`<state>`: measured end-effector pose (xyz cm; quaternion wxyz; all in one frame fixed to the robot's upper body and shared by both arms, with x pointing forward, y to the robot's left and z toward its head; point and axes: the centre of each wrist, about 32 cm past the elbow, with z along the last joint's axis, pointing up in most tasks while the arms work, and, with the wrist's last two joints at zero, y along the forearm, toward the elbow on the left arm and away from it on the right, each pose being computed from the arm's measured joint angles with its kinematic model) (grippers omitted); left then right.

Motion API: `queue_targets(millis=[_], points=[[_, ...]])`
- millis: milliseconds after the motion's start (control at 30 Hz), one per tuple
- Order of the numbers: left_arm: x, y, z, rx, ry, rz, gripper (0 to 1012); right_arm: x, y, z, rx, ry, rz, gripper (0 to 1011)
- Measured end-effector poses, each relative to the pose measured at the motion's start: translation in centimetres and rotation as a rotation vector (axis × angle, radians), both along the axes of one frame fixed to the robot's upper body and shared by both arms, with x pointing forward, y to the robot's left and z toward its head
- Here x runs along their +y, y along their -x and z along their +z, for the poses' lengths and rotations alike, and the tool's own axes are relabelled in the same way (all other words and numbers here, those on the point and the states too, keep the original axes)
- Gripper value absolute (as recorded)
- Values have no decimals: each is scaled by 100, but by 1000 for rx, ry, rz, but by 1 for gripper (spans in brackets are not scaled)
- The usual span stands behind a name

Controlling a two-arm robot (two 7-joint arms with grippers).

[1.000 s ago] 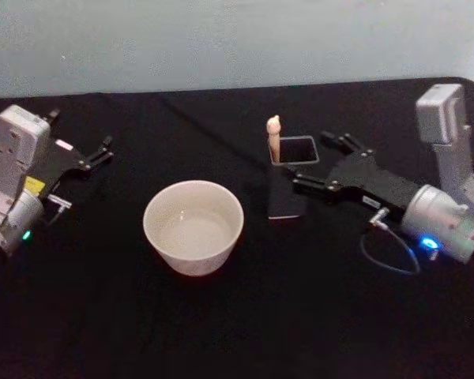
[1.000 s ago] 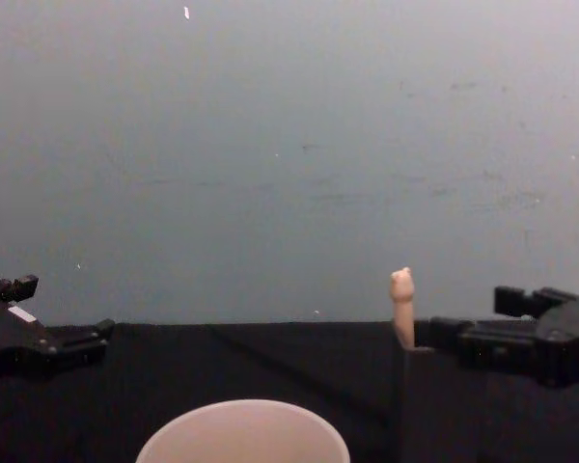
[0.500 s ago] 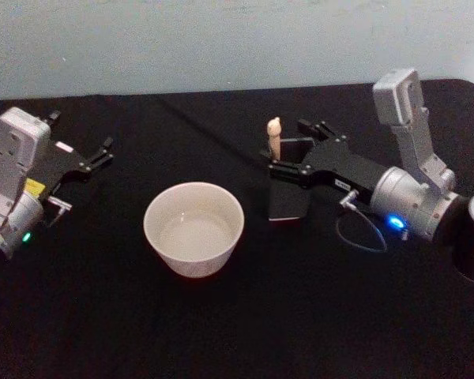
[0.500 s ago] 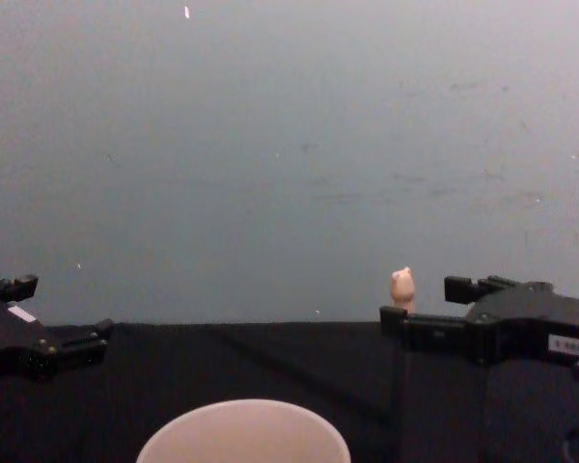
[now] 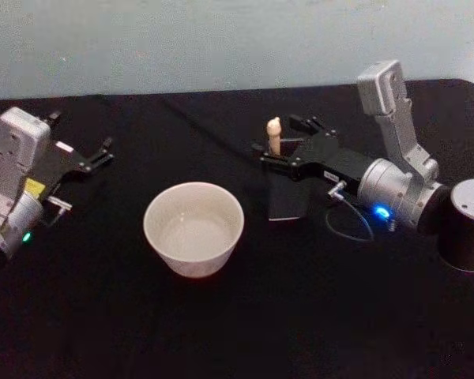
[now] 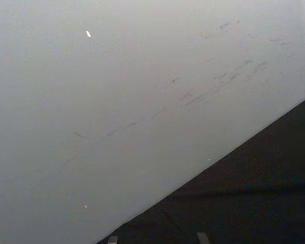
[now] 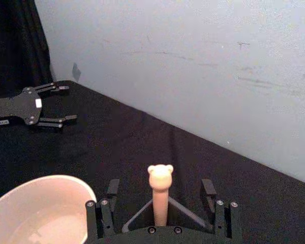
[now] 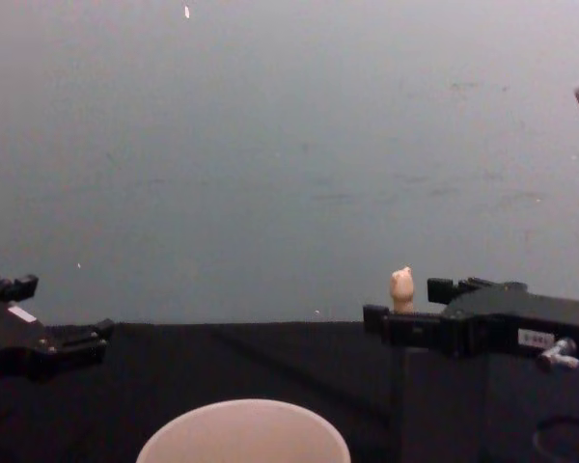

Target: Pick up the stirring spoon with one hand, stir inside the cup, then place it back in its original position.

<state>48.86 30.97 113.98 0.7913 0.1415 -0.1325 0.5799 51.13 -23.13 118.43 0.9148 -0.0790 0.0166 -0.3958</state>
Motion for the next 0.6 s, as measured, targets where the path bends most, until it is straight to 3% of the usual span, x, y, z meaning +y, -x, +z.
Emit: queue_targets(millis=[600], points=[[0, 0, 0, 0, 0, 0, 1001, 67, -70, -31, -11, 30, 7, 1002]])
